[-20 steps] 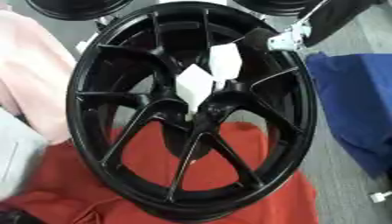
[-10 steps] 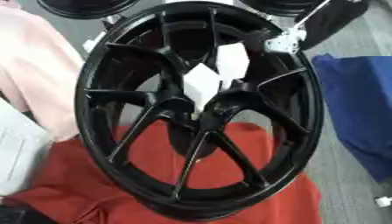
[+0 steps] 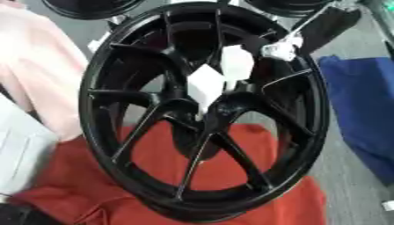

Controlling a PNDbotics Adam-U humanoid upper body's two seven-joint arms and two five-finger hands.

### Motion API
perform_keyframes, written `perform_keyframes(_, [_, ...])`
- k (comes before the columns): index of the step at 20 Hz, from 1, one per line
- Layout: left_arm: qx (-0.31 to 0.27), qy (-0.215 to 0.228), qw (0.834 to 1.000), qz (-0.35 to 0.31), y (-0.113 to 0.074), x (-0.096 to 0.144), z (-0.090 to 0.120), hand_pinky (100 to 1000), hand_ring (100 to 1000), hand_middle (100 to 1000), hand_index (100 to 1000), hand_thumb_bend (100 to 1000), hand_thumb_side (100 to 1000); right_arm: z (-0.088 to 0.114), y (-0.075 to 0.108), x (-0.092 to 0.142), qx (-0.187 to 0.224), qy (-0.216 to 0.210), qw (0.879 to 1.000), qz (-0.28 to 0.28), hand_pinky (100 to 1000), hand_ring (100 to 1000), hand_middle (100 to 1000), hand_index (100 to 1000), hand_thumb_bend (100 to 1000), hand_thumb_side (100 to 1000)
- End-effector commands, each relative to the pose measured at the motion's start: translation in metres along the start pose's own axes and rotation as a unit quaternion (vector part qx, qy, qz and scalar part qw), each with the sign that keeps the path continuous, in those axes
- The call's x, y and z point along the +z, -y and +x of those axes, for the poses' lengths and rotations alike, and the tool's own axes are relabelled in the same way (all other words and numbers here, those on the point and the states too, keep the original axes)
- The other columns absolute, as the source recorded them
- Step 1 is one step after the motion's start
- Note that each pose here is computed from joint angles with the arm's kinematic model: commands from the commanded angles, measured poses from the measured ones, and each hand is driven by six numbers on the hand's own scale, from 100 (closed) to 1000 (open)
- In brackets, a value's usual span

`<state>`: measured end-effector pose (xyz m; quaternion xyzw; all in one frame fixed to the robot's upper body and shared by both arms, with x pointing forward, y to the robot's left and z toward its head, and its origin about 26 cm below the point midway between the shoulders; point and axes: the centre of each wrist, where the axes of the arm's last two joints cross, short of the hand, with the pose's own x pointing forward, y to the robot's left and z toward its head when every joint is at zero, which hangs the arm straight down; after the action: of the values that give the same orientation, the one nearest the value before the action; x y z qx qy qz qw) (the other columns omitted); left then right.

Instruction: Pull the pin out of the wheel hub.

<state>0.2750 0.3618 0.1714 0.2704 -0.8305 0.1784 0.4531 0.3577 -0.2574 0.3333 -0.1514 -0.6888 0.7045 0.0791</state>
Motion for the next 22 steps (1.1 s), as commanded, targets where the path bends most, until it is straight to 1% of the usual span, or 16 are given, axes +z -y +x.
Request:
perform_keyframes(1, [-0.003,0.014,1.000,-0.004,-0.002,-0.006,0.006,640,613,577,788,276,622,-0.004,-0.002,0.001,0.093,0.073,0.984,0.134,853,851,807,858,259,525])
perform_keyframes(2, [-0.003,0.014,1.000,-0.004,-0.002,-0.006,0.006,640,613,577,788,276,622,-0.005,-0.006,0.001,0.093,0.073,0.983,0.140,851,853,806,867,286,559])
perform_keyframes(3, [-0.003,0.014,1.000,-0.004,-0.002,-0.006,0.006,640,613,578,788,276,622,-0.007,-0.008,0.001,0.095,0.073,0.982,0.146,851,854,806,871,297,572])
perform_keyframes(5, [-0.002,0.013,1.000,-0.004,-0.001,-0.005,0.006,640,612,577,788,276,624,-0.009,-0.013,0.000,0.094,0.072,0.981,0.151,850,853,800,874,297,587])
perform_keyframes(11, [0.000,0.014,1.000,-0.005,-0.001,-0.006,0.007,641,612,577,788,274,626,-0.009,-0.014,0.001,0.100,0.066,0.981,0.155,845,857,797,875,346,576])
perform_keyframes(14, [0.001,0.013,1.000,-0.005,-0.001,-0.005,0.007,641,612,577,788,273,628,-0.011,-0.014,0.002,0.106,0.056,0.980,0.159,841,852,792,867,365,543])
perform_keyframes(19, [0.003,0.012,1.000,-0.005,0.000,-0.005,0.007,641,611,576,787,271,632,-0.014,-0.018,0.004,0.109,0.040,0.979,0.170,838,849,783,863,361,561])
perform_keyframes(22, [0.003,0.012,1.000,-0.004,0.000,-0.005,0.007,641,611,576,787,269,634,-0.015,-0.020,0.005,0.114,0.036,0.977,0.177,834,847,759,852,364,563])
